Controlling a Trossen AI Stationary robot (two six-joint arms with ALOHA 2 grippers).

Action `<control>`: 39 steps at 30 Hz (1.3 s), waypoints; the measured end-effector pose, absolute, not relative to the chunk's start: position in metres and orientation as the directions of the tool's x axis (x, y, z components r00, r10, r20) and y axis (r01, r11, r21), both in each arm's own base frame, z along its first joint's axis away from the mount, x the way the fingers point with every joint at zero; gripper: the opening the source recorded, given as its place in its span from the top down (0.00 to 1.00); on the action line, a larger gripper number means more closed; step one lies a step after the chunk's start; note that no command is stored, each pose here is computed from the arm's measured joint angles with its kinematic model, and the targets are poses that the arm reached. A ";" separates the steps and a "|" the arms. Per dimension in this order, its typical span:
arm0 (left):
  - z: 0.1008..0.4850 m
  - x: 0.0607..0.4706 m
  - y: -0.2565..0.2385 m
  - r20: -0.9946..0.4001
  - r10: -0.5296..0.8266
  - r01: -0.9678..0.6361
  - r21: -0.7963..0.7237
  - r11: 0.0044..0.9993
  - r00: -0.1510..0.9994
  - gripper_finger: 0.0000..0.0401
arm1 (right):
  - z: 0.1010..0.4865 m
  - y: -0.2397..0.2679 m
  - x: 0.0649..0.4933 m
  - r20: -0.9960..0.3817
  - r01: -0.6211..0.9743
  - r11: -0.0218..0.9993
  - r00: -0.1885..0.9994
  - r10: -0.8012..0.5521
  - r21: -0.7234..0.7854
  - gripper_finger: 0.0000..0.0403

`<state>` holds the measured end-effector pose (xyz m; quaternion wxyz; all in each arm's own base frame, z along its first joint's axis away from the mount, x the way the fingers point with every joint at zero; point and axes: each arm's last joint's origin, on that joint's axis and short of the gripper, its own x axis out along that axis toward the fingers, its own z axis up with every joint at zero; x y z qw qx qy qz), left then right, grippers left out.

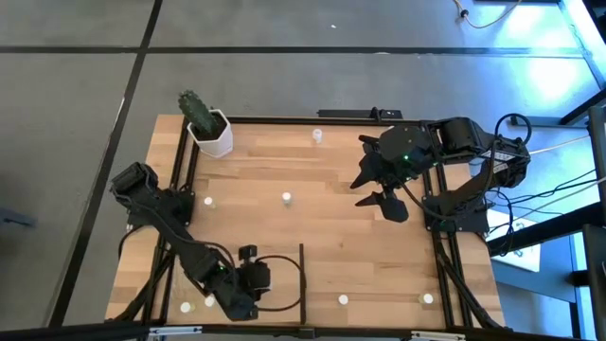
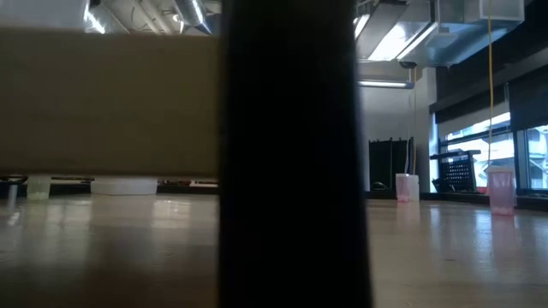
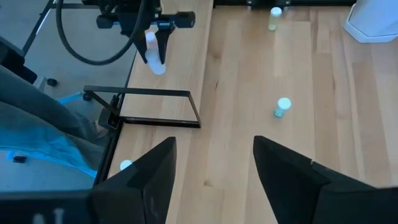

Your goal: Pick and place medicine bottles onto shelf by color

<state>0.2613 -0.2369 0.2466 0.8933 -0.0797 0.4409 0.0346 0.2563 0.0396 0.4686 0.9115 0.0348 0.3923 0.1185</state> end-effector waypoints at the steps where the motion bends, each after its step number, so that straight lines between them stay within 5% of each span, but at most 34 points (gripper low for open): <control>1: 0.245 0.262 -0.238 -0.793 -0.008 -0.134 -0.114 0.984 0.609 0.69 | 0.469 0.040 0.256 -0.707 -0.189 0.970 0.664 0.243 0.156 0.46; 39: 0.211 0.279 -0.261 -0.783 -0.068 -0.105 -0.168 0.980 0.618 0.69 | 0.469 0.040 0.257 -0.702 -0.190 0.969 0.670 0.244 0.155 0.46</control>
